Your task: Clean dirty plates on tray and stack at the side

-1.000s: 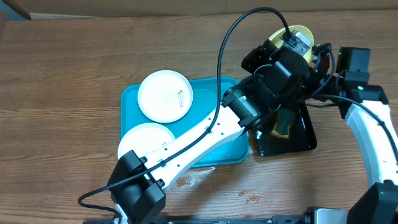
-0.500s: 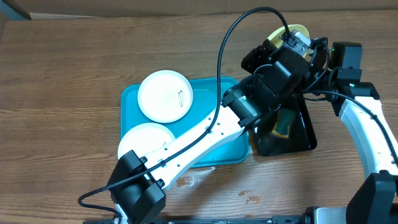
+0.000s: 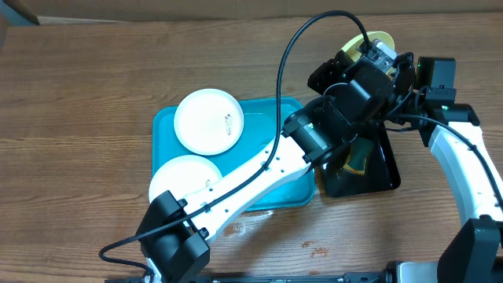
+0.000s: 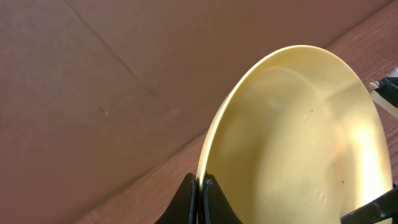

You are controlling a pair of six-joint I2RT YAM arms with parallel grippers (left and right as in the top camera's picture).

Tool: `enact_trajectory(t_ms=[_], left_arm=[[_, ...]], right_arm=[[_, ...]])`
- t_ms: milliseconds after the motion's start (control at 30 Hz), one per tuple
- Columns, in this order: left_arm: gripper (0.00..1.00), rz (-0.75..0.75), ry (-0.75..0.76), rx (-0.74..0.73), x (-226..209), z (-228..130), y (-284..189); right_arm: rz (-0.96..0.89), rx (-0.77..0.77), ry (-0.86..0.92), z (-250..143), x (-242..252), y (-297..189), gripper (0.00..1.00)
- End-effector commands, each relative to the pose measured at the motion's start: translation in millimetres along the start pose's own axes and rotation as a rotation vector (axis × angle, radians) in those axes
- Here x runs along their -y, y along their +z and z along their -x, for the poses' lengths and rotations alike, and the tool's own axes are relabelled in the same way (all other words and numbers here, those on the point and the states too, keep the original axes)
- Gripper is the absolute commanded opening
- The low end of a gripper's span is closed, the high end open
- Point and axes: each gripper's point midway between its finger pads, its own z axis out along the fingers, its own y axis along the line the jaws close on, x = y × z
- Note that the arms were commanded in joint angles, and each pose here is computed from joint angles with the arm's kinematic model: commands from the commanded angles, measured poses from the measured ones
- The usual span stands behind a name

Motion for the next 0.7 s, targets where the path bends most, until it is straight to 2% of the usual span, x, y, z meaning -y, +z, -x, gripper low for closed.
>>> enact_trajectory(t_ms=[0, 233, 400, 567, 667], left_arm=[[0.04, 0.015, -0.021, 0.033, -6.9, 16.0, -6.3], [0.04, 0.035, -0.01, 0.028, -10.2, 15.1, -6.4], [0.04, 0.039, -0.006, 0.026, -10.9, 14.8, -6.3], [0.04, 0.046, 0.001, 0.024, -12.4, 14.4, -6.1], [0.04, 0.079, 0.002, 0.014, -18.8, 12.5, -5.7]], right_arm=[[-0.029, -0.005, 0.009, -5.1, 7.2, 3.5, 0.06], [-0.151, -0.027, 0.073, -16.8, 31.7, 2.8, 0.06], [-0.146, -0.021, 0.071, -13.8, 29.6, 1.5, 0.06], [-0.1, -0.02, 0.061, -7.0, 14.8, -3.7, 0.14], [-0.104, -0.021, 0.068, -4.7, 13.3, -8.9, 0.24]])
